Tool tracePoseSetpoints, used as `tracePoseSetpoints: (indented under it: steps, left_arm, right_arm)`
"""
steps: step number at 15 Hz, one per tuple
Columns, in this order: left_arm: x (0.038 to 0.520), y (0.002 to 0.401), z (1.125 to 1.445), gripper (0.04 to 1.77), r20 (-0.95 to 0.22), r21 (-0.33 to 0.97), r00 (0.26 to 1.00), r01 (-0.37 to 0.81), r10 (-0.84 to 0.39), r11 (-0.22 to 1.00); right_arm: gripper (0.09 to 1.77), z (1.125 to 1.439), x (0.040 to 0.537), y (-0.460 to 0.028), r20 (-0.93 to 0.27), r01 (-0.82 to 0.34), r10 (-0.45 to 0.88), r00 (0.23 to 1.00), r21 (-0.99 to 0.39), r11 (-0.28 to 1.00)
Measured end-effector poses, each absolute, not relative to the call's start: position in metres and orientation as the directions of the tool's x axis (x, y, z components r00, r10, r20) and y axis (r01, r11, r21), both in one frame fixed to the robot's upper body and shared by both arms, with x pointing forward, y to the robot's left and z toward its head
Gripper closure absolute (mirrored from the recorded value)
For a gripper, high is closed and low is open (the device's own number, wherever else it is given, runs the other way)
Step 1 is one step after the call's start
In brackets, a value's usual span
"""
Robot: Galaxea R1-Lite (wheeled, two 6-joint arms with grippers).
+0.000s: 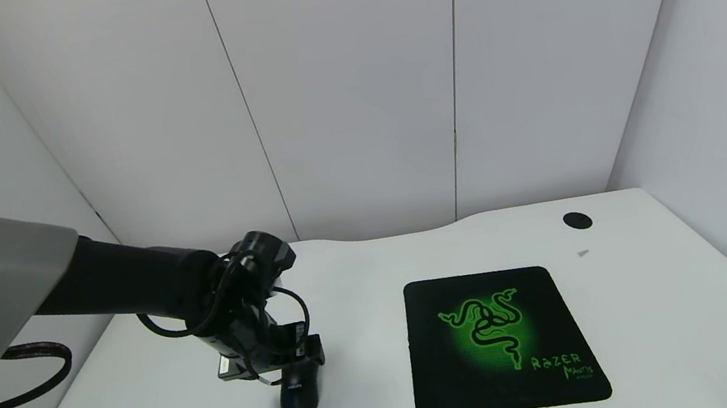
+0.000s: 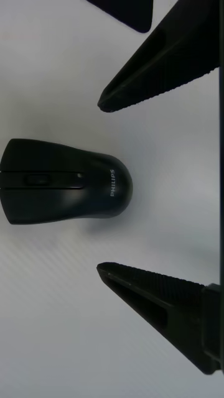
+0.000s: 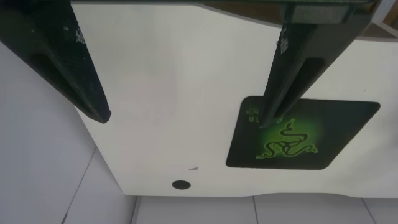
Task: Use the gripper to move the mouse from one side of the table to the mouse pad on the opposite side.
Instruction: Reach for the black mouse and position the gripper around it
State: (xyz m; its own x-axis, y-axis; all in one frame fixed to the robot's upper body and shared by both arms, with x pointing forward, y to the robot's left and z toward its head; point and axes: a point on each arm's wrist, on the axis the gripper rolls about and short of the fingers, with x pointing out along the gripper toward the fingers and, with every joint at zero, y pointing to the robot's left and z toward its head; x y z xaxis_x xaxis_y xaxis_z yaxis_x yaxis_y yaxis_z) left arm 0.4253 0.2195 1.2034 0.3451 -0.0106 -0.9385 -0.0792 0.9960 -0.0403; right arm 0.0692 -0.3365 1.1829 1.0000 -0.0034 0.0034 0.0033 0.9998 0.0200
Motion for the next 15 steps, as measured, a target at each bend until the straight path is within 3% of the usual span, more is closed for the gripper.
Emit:
tracePoseSetpoints:
  steps: [14,15]
  left_arm:
    - [0.426,0.218,1.170,0.09,-0.948,-0.033,0.319,-0.075,-0.007,0.997]
    - [0.426,0.218,1.169,0.27,-0.948,-0.032,0.318,-0.076,-0.006,0.997]
  right_arm:
    - [0.15,1.183,0.069,-0.336,0.004,0.004,-0.004,1.000,0.020,1.000]
    - [0.15,1.183,0.069,-0.336,0.004,0.003,-0.003,1.000,0.020,1.000]
